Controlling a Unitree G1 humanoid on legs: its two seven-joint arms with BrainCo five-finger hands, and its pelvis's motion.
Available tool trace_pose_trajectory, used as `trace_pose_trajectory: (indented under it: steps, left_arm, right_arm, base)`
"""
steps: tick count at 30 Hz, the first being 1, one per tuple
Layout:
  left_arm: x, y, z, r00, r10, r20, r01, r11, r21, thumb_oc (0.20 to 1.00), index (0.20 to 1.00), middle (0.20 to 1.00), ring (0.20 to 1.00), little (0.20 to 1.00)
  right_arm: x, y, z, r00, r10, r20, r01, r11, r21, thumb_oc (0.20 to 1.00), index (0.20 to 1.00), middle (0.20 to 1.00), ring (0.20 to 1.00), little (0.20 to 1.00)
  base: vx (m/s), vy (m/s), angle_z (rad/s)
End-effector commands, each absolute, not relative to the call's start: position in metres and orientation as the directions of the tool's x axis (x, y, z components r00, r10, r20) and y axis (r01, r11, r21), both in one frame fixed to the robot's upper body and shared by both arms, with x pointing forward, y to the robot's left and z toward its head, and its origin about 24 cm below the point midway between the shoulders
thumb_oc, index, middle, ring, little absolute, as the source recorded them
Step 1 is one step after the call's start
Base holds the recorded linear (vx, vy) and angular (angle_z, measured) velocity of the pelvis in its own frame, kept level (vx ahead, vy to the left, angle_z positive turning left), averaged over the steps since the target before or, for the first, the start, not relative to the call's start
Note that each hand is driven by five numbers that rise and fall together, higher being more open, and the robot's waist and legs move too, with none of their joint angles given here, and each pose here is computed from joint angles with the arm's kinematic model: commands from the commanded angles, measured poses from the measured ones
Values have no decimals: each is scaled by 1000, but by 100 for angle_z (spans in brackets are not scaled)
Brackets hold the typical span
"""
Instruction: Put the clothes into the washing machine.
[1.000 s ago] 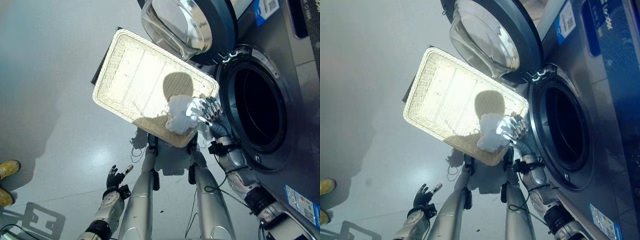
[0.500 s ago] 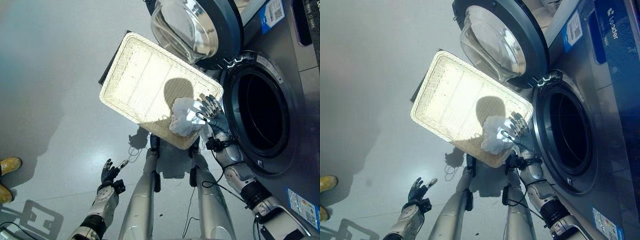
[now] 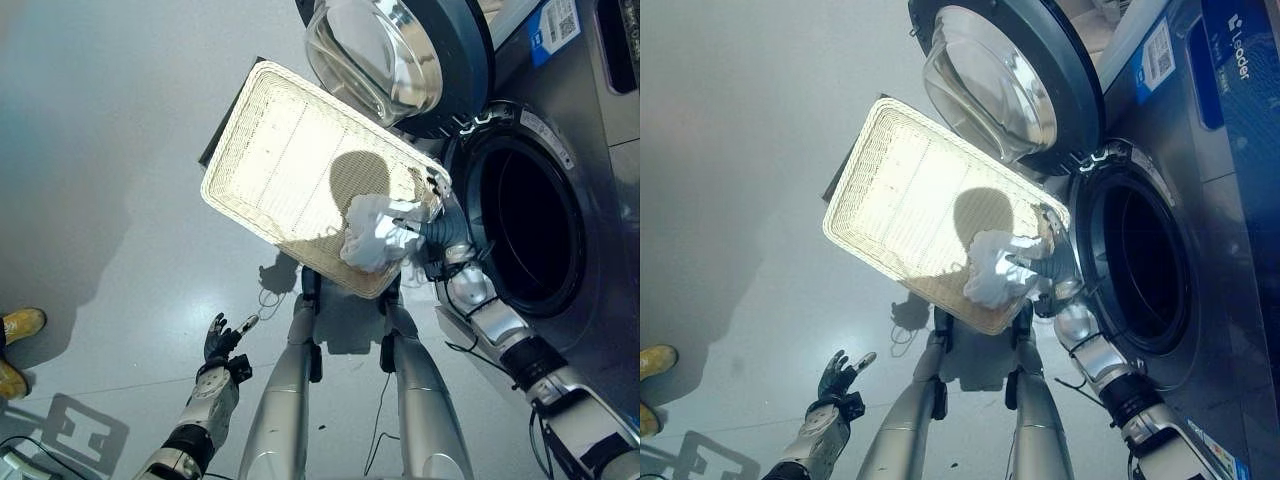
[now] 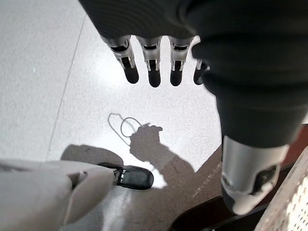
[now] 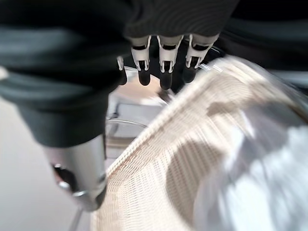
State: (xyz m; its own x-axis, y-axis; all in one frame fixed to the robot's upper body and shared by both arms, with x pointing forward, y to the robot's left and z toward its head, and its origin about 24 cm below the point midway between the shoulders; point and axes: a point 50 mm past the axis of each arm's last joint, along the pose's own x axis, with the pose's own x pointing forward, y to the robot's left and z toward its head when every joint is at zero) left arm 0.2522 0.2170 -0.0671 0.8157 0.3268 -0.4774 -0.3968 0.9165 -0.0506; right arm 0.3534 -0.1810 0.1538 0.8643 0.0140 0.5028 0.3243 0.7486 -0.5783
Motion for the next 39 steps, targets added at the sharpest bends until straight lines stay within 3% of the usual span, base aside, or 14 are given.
trace_pose_trajectory:
  steps: [1,6,9,11,12,16,21,29,30,31,32,33,39]
  left_arm:
    - [258,222,-62,838,309,-449,-355,935,-20,1000,1000,1000,1000,1000]
    - [265,218,-57,857,275,-436,-311,950,-12,1000,1000,1000,1000,1000]
    - [269,215,-54,865,265,-426,-297,955,-8,1000,1000,1000,1000,1000]
    - [274,213,-50,876,248,-413,-271,963,5,1000,1000,1000,1000,1000]
    - [274,213,-50,876,248,-413,-271,963,5,1000,1000,1000,1000,1000]
    - [281,207,-44,891,226,-395,-235,972,25,1000,1000,1000,1000,1000]
    - [287,202,-36,905,199,-376,-193,980,53,1000,1000,1000,1000,1000]
    - [290,197,-33,913,182,-366,-171,983,63,1000,1000,1000,1000,1000]
    - [292,185,-31,920,160,-357,-149,987,57,1000,1000,1000,1000,1000]
    - [293,183,-30,922,154,-355,-145,988,54,1000,1000,1000,1000,1000]
    - [293,181,-29,923,150,-353,-141,989,53,1000,1000,1000,1000,1000]
    - [294,179,-28,925,145,-352,-136,989,50,1000,1000,1000,1000,1000]
    - [296,180,-25,922,158,-354,-149,987,55,1000,1000,1000,1000,1000]
  right_arm:
    - [358,-187,156,881,29,472,363,600,-713,1000,1000,1000,1000,1000]
    - [376,-199,149,937,-15,348,328,377,-866,1000,1000,1000,1000,1000]
    - [381,-203,148,956,-31,291,286,312,-906,1000,1000,1000,1000,1000]
    - [390,-212,139,984,-84,156,171,208,-963,1000,1000,1000,1000,1000]
    - [390,-212,139,984,-84,156,171,208,-963,1000,1000,1000,1000,1000]
    - [394,-227,117,974,-189,-127,-105,122,-987,1000,1000,1000,1000,1000]
    - [391,-237,99,904,-248,-347,-317,154,-936,1000,1000,1000,1000,1000]
    - [390,-240,96,865,-277,-419,-378,189,-906,1000,1000,1000,1000,1000]
    - [388,-239,90,830,-256,-495,-434,258,-863,1000,1000,1000,1000,1000]
    - [389,-238,90,825,-235,-514,-449,279,-849,809,809,809,809,809]
    - [389,-236,90,823,-219,-524,-456,294,-840,545,545,545,545,545]
    - [389,-233,90,823,-189,-536,-462,327,-824,200,200,200,200,200]
    - [395,-206,97,876,14,-483,-424,502,-754,200,200,200,200,200]
  base:
    - [1,-44,8]
    - [0,-59,14]
    - [0,-44,8]
    - [-2,-87,10]
    - [3,-71,17]
    - [10,-71,13]
    - [13,-71,14]
    - [5,-29,5]
    - [24,-41,6]
    - [0,0,0]
    - [11,-1,11]
    - [8,0,10]
    - [3,-6,-1]
